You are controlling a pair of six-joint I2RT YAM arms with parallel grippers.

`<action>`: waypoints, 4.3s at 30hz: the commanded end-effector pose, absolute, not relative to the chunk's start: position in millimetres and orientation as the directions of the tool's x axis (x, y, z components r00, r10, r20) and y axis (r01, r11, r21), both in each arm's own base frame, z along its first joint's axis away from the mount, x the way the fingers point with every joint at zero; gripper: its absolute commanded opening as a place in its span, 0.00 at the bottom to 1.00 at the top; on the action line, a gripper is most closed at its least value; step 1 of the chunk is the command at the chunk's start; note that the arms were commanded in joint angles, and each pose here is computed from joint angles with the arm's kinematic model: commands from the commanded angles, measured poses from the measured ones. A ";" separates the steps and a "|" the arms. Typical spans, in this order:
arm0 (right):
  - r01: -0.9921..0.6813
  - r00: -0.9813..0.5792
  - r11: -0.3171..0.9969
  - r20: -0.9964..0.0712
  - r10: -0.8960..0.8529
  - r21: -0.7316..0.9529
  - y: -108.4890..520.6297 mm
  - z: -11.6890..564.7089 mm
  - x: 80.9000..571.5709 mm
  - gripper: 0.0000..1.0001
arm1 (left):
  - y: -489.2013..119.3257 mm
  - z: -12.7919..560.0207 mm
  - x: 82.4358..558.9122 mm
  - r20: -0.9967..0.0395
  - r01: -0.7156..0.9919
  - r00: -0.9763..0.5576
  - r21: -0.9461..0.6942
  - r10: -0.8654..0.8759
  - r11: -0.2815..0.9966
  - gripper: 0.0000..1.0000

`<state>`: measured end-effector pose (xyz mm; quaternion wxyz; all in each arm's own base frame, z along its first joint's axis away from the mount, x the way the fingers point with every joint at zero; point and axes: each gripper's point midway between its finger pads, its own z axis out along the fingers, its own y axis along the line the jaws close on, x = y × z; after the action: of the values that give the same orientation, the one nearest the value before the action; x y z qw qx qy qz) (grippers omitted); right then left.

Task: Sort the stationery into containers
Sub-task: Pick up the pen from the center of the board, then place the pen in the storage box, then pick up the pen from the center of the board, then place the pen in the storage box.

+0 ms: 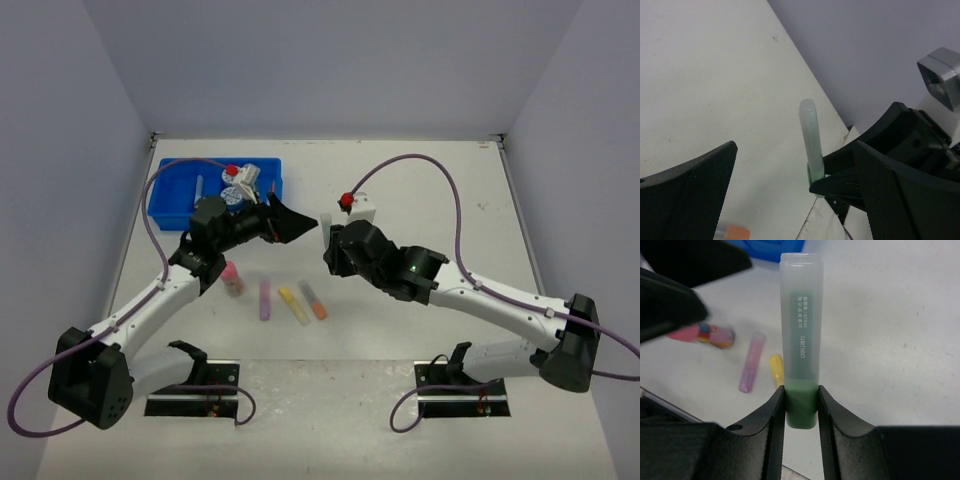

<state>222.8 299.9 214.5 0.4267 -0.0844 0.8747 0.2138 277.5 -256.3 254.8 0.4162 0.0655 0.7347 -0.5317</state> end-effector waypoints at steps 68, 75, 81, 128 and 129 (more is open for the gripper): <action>-0.531 -0.759 0.846 -0.469 -0.451 0.047 331.9 76.0 208.8 0.65 | -66.7 326.8 427.0 -0.838 -0.016 -0.248 -0.498 -0.486 0.867 1.00; -0.579 -0.767 0.814 -0.369 -0.524 0.047 341.8 37.1 185.0 0.57 | -84.8 335.0 354.7 -0.854 0.130 -0.207 -0.507 -0.477 0.852 1.00; -0.570 -0.790 0.821 -0.292 -0.539 0.028 333.5 9.2 176.4 0.36 | -90.1 336.3 324.7 -0.881 0.215 -0.188 -0.469 -0.435 0.857 1.00; -0.193 -0.501 0.918 -0.839 0.210 0.345 257.7 236.7 277.1 0.99 | -212.7 283.1 391.8 -0.824 0.418 -0.435 -0.541 -0.362 0.730 0.00; -0.148 -0.517 0.922 -0.822 0.236 0.358 244.1 223.4 280.1 0.99 | -171.2 284.3 422.1 -0.847 0.334 -0.375 -0.502 -0.376 0.798 0.00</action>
<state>258.2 292.3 233.4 0.4800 -0.0711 0.8430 0.2323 337.9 -274.5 280.3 0.4679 0.0651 0.7352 -0.4862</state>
